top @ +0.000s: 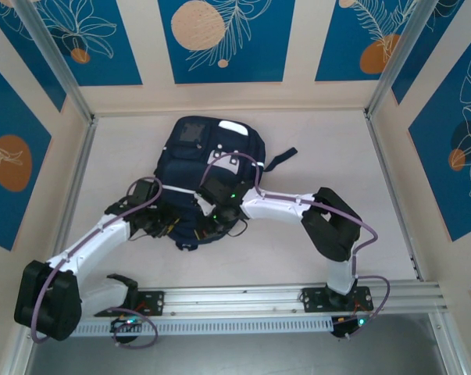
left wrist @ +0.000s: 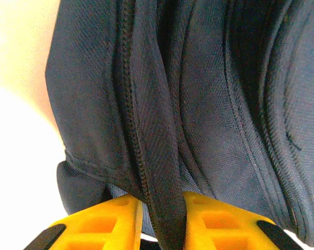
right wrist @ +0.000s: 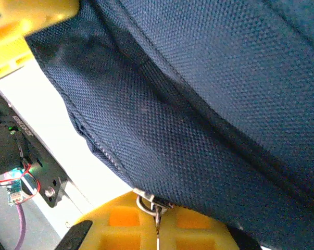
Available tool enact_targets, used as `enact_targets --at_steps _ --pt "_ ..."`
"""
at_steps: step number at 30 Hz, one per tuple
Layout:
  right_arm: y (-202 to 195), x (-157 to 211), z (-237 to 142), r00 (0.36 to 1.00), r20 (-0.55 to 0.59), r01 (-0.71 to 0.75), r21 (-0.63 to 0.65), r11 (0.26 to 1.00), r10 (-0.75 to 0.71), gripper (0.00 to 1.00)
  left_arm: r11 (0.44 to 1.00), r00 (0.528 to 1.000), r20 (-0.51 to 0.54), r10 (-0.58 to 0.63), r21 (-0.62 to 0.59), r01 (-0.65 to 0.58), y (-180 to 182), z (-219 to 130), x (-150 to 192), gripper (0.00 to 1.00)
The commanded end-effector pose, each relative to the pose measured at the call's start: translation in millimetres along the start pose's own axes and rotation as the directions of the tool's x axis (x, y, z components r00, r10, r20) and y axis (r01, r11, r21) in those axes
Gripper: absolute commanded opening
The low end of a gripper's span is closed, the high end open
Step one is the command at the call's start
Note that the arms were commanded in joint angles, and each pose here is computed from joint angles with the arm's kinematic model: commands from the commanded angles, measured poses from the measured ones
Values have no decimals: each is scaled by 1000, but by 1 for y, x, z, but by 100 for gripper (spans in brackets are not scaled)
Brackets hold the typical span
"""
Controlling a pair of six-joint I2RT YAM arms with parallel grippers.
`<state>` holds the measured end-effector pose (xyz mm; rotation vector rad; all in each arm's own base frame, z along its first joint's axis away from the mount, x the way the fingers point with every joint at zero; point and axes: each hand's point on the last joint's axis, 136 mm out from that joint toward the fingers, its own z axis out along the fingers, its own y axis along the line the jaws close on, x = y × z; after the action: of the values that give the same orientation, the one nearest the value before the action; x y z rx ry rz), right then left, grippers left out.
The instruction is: Pack books, pencil case, and school supplies into a backpack
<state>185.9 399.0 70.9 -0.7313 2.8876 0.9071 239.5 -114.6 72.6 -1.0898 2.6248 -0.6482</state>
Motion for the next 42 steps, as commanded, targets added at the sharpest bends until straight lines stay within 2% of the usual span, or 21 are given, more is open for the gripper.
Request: enact_targets --at_steps 1,11,16,25,29,33,37,42 --pt "-19 15 -11 1000 -18 -14 59 998 15 0 998 999 53 -1 -68 5 20 -2 -11 24" --pt "-27 25 -21 1000 -3 7 37 999 -7 0 996 997 81 18 -83 -11 21 -7 -17 25" --pt "-25 29 -23 1000 2 13 -13 1000 -13 0 996 995 92 36 -85 -28 18 -17 -22 28" --pt "-5 23 -7 1000 -15 15 -135 991 -17 0 998 999 -13 37 43 -36 -12 -20 6 49" --pt "-1 21 -2 999 -27 23 -136 991 -26 0 995 998 -21 66 79 -65 -27 -19 20 53" --pt "0 21 -1 999 -33 29 -129 991 -33 0 996 996 -49 73 61 -70 -31 -5 31 53" --pt "-1 23 0 999 -35 30 -120 992 -34 0 996 993 -81 84 27 -82 -31 13 40 48" --pt "-5 23 -3 999 -24 27 -93 995 -29 0 995 994 -39 99 -4 -100 -27 13 32 20"
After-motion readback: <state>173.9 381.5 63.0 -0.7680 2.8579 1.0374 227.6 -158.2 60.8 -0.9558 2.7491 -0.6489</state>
